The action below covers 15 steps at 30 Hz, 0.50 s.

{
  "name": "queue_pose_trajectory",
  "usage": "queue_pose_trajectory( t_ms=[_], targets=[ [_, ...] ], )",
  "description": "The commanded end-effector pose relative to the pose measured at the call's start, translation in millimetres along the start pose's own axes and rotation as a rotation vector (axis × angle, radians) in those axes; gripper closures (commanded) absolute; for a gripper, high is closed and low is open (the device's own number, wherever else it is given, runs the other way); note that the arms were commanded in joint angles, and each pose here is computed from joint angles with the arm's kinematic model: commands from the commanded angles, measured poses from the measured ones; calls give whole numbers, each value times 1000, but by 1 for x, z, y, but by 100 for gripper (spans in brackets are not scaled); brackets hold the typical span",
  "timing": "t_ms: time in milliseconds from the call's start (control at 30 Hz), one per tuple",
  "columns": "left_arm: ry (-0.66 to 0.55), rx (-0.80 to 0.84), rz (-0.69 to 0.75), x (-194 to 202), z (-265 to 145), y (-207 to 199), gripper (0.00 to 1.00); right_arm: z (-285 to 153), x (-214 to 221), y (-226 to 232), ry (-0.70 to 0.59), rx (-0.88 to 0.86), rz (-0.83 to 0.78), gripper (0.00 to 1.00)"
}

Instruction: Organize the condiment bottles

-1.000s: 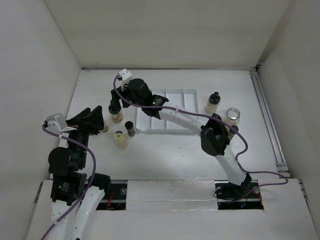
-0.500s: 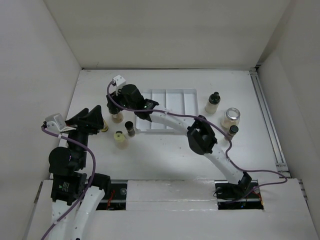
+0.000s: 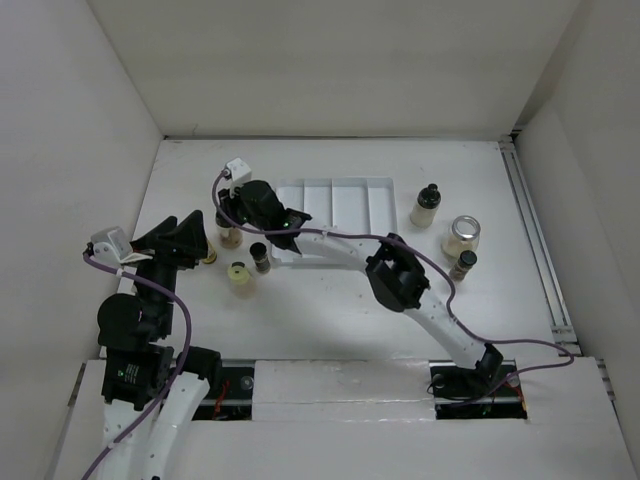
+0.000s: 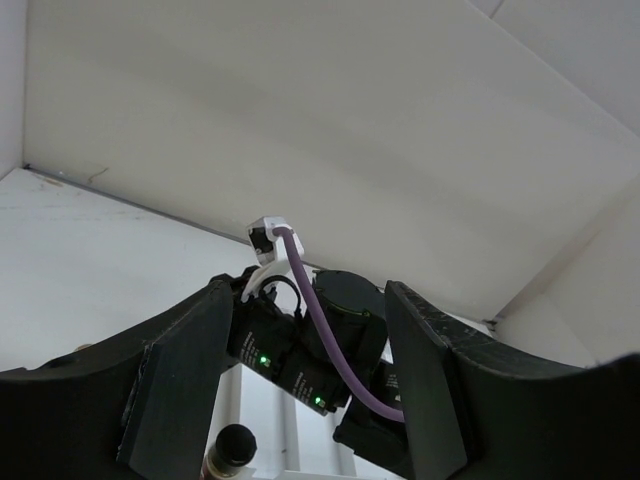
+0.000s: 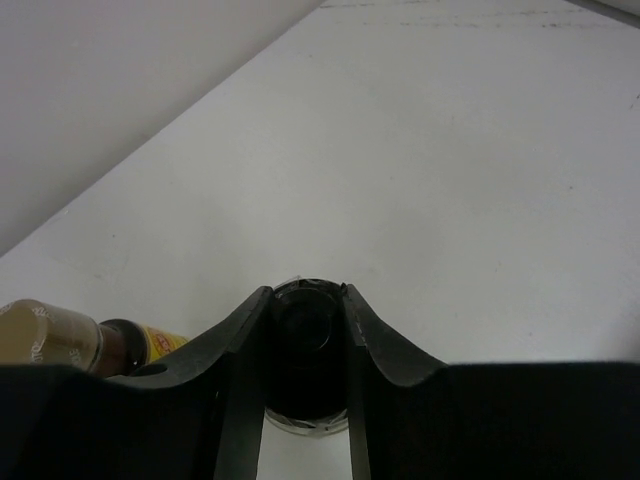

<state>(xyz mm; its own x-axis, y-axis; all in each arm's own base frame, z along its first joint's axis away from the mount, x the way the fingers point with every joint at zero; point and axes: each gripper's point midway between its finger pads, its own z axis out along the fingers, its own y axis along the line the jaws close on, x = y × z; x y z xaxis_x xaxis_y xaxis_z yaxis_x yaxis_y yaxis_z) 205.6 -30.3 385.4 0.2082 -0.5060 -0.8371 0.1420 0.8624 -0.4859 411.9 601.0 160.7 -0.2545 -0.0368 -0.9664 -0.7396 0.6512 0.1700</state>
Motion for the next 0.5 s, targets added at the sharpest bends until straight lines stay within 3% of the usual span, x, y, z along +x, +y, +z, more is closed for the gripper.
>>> queue_pose_trajectory(
  t_ms=[0,200,300,467],
  targets=[
    [-25,31,-10,-6,4,-8,42,-29,-105,25,-249,-30,82,68],
    [-17,27,-18,-4,6,-7,42,-82,-201,4,-441,-57,188,69],
    [-17,27,-18,-4,6,-7,42,-103,-218,-11,-461,-38,202,69],
    [-1,39,-16,1,6,-8,42,-135,-222,-86,-493,97,214,71]
  ],
)
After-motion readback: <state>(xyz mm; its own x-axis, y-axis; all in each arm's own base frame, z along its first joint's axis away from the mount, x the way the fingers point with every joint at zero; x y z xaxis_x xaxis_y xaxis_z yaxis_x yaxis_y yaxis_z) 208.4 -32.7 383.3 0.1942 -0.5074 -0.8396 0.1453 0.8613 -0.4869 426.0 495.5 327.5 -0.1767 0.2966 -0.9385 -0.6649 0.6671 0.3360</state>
